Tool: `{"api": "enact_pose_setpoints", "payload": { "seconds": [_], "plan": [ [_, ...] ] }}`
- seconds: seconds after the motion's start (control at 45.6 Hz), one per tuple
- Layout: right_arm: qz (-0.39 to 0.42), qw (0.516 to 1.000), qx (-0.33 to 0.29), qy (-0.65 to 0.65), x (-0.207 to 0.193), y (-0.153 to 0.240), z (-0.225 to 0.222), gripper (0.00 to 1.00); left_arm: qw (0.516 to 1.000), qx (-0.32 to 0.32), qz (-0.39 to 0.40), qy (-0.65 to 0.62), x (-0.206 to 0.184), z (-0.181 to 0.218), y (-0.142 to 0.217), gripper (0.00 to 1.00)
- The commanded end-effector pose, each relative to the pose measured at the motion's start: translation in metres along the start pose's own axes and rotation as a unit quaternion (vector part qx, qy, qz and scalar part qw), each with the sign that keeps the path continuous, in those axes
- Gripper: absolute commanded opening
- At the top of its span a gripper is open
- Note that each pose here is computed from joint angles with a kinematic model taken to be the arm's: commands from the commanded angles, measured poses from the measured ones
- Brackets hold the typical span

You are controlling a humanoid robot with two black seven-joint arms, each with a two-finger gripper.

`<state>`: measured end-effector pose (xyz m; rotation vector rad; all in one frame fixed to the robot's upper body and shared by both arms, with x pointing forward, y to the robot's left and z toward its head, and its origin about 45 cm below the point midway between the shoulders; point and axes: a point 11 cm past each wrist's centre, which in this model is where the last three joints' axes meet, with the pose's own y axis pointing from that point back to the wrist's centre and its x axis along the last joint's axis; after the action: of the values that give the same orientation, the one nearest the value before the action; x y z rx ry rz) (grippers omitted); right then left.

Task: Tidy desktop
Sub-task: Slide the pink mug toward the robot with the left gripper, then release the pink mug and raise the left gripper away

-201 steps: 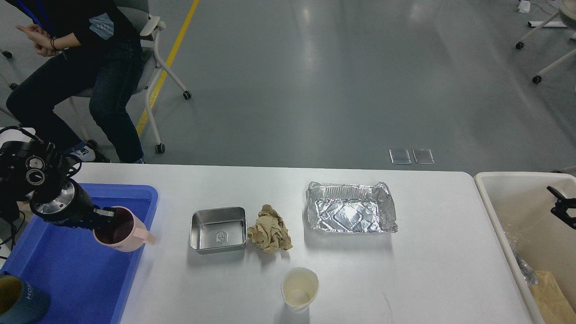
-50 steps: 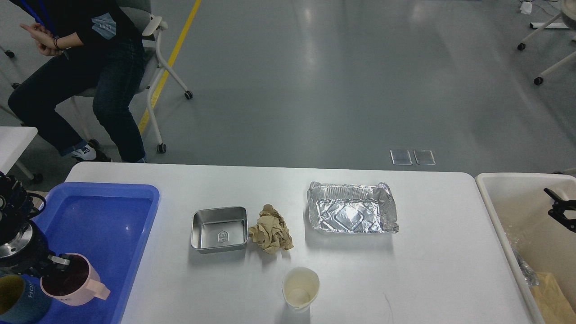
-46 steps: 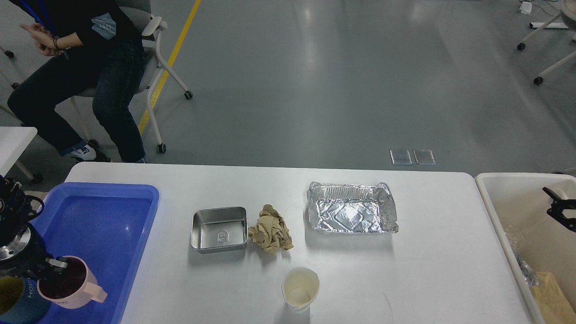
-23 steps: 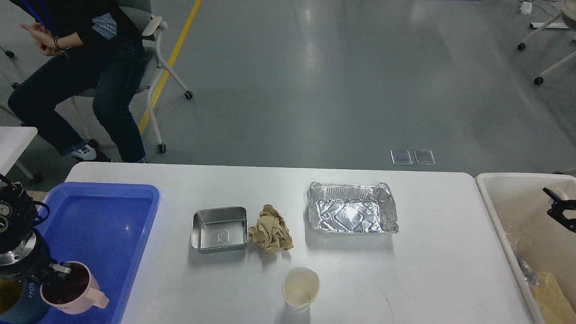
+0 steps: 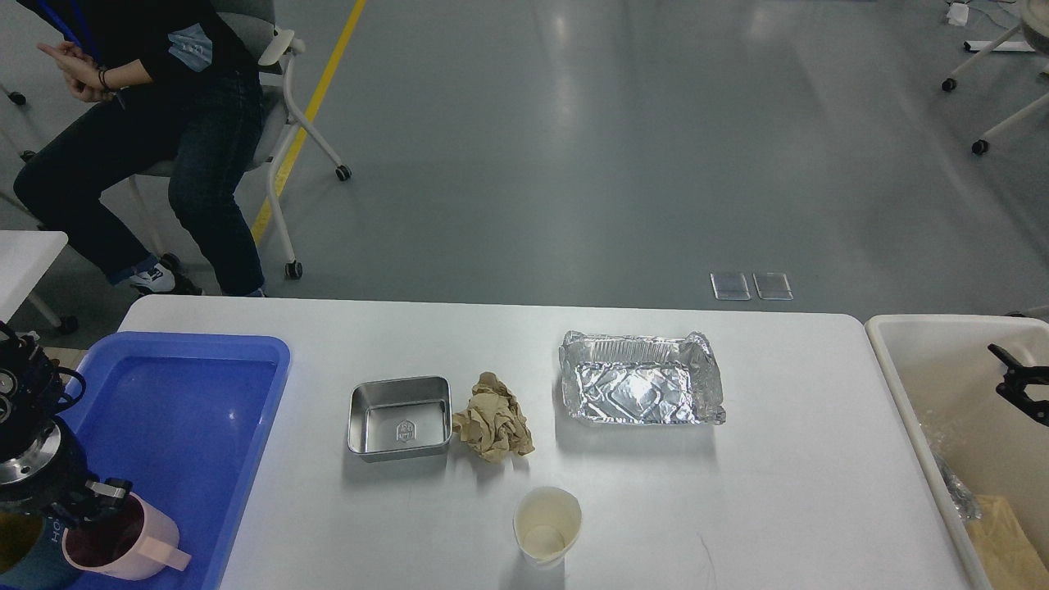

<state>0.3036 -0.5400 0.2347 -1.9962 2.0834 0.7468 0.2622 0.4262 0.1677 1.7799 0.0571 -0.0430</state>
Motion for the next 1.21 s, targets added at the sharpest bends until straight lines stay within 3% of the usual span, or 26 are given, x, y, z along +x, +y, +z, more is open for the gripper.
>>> {"api": "enact_pose_setpoints", "payload": {
  "seconds": [0.0,0.132,0.285,0.438,0.548,0.855,1.184],
  "plan": [
    [0.000,1.000,0.001,-0.001,0.000,0.000,0.000,1.00,1.000,-0.001,0.003,0.003,0.002,-0.001,0.002,0.19],
    [-0.001,1.000,0.000,0.000,-0.001,0.000,0.000,1.00,1.000,-0.011,0.017,0.012,0.010,-0.001,0.009,0.32],
    [-0.001,1.000,0.000,0.001,-0.001,0.000,0.000,1.00,0.993,-0.077,0.069,0.065,0.040,0.002,0.040,0.52],
    [-0.008,1.000,0.002,0.004,-0.006,-0.001,-0.002,1.00,0.979,-0.140,0.101,0.107,0.057,0.003,0.068,0.80],
    [-0.008,1.000,0.000,0.004,-0.006,-0.001,-0.001,1.00,0.966,-0.170,0.131,0.142,0.071,-0.007,0.088,0.94],
    [-0.004,1.000,-0.006,0.005,-0.001,0.004,0.004,1.00,0.917,-0.267,0.207,0.211,0.106,-0.019,0.139,0.95],
    [-0.007,1.000,-0.012,0.003,-0.002,0.003,0.009,1.00,0.867,-0.378,0.183,0.269,0.125,-0.005,0.139,0.95]
  ]
}}
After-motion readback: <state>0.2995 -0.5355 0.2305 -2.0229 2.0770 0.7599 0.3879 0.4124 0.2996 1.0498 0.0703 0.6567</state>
